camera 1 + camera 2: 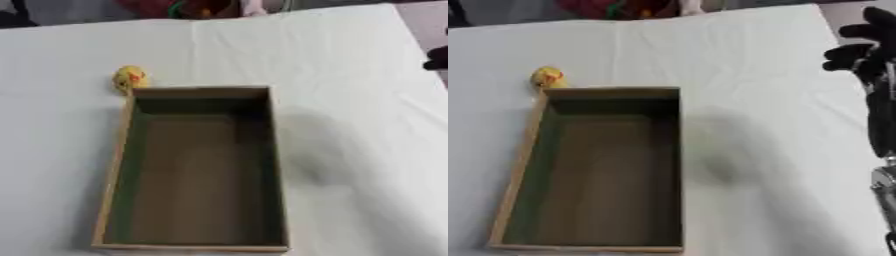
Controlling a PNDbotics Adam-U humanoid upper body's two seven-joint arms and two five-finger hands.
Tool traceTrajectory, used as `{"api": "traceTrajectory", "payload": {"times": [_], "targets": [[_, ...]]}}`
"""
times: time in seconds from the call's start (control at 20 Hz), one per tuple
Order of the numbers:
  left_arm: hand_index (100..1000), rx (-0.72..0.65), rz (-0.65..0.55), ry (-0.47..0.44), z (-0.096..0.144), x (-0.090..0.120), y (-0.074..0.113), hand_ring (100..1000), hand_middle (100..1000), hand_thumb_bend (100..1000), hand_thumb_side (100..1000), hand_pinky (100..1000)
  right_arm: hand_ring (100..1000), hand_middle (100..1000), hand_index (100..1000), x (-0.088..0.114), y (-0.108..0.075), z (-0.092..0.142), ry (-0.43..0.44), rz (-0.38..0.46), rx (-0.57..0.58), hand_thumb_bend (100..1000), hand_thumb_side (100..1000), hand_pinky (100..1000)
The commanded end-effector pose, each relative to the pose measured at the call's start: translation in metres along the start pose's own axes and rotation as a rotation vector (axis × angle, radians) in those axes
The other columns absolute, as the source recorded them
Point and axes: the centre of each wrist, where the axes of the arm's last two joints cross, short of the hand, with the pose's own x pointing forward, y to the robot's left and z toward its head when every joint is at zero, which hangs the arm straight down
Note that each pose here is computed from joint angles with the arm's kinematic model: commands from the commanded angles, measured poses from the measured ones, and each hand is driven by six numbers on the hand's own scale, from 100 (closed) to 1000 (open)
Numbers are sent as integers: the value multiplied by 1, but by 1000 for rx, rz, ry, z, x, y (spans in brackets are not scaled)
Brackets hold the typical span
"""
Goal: Pick up objects on the table and place them in the box.
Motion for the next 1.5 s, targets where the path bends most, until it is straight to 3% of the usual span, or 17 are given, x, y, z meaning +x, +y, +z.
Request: {"api": "traceTrajectory", "payload": {"times": [0.05, 0.3, 0.7, 0.85, 0.9, 1.05, 1.15, 1.5], "targets": [[877, -97, -49, -35, -11, 1, -2, 600, 655, 346, 912, 507, 635, 697, 873, 7, 0, -6, -33, 5, 12, 100, 815, 612], [876, -266, -118, -38, -26, 1, -21, 609, 659, 328, 943, 508, 634, 698, 872, 8, 2, -7, -35, -2, 24, 100, 815, 613], [837, -379, -212, -15, -35, 8, -56, 601, 629, 320, 940, 494, 635, 698, 873, 8, 4, -7, -32, -16, 32, 100, 816, 613], [855, -457, -239, -47, -34, 7, -63, 631, 660, 338, 827, 505, 636, 699, 874, 8, 4, -7, -31, -17, 32, 100, 816, 614], [855, -488, -242, -58, -33, 6, -63, 631, 660, 338, 827, 505, 636, 699, 874, 8, 4, -7, -30, -16, 32, 100, 816, 614], [877, -588, -242, -93, -32, 1, -61, 682, 697, 356, 672, 546, 636, 699, 874, 7, 3, -7, -27, -12, 31, 100, 817, 614], [886, -643, -240, -110, -34, -1, -52, 702, 718, 324, 637, 563, 637, 699, 875, 7, 3, -6, -25, -10, 33, 100, 818, 615], [926, -909, -167, -96, -39, -9, -32, 765, 791, 342, 571, 629, 637, 698, 875, 7, 3, -6, -21, -8, 38, 100, 820, 615]]}}
